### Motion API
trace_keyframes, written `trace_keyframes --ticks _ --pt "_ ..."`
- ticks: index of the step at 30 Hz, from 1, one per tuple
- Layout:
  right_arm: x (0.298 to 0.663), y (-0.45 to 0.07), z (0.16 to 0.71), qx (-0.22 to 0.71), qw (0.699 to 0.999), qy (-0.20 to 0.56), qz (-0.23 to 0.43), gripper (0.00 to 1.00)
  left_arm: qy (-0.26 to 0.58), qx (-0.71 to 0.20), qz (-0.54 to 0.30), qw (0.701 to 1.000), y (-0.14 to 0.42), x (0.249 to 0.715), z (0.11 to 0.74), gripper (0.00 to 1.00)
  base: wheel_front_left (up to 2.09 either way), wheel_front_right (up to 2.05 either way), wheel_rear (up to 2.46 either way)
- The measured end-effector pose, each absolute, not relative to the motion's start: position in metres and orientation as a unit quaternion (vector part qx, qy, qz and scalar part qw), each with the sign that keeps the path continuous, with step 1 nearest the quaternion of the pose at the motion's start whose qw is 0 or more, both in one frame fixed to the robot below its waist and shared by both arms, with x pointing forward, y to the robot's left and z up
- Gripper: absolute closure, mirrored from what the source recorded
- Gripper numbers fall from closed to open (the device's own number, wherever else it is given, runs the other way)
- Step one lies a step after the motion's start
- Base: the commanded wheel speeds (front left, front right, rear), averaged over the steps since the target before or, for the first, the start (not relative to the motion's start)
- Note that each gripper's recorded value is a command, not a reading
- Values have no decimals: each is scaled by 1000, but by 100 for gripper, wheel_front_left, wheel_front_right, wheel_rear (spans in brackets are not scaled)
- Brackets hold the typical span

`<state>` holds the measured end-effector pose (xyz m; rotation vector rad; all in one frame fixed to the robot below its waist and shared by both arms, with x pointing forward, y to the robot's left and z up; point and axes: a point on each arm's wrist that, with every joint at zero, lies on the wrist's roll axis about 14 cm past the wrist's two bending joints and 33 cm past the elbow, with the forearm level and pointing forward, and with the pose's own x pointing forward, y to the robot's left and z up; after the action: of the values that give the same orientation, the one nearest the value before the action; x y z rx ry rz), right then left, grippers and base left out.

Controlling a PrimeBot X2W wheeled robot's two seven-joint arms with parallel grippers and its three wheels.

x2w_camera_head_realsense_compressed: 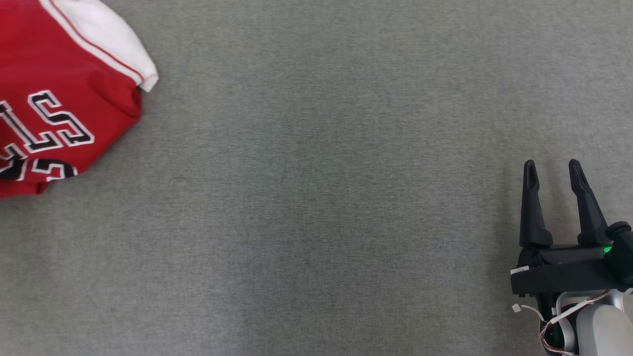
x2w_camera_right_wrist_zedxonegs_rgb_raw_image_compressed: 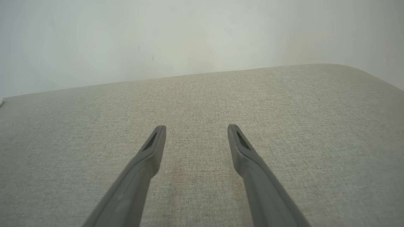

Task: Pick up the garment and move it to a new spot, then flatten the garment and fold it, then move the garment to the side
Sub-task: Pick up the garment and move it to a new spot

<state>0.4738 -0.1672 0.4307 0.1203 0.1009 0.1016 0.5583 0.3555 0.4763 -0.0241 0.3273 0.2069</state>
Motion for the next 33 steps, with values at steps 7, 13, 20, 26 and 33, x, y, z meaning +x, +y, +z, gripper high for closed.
trace_keyframes --ticks 7,13,20,26,33 --pt "467 -185 432 52 997 50 27 0 292 -42 77 952 334 549 418 0 0 0 0" --pt "463 -188 437 53 997 44 22 0 279 -26 65 958 329 550 421 100 0 0 0" --pt "460 -182 448 61 997 29 28 0 138 39 69 987 338 567 499 100 0 0 0" --pt "454 -172 459 77 996 16 38 0 -3 86 45 995 326 575 598 100 0 0 0" --pt "441 -180 474 88 996 -5 24 0 -169 143 -36 975 255 573 721 100 0 0 0"
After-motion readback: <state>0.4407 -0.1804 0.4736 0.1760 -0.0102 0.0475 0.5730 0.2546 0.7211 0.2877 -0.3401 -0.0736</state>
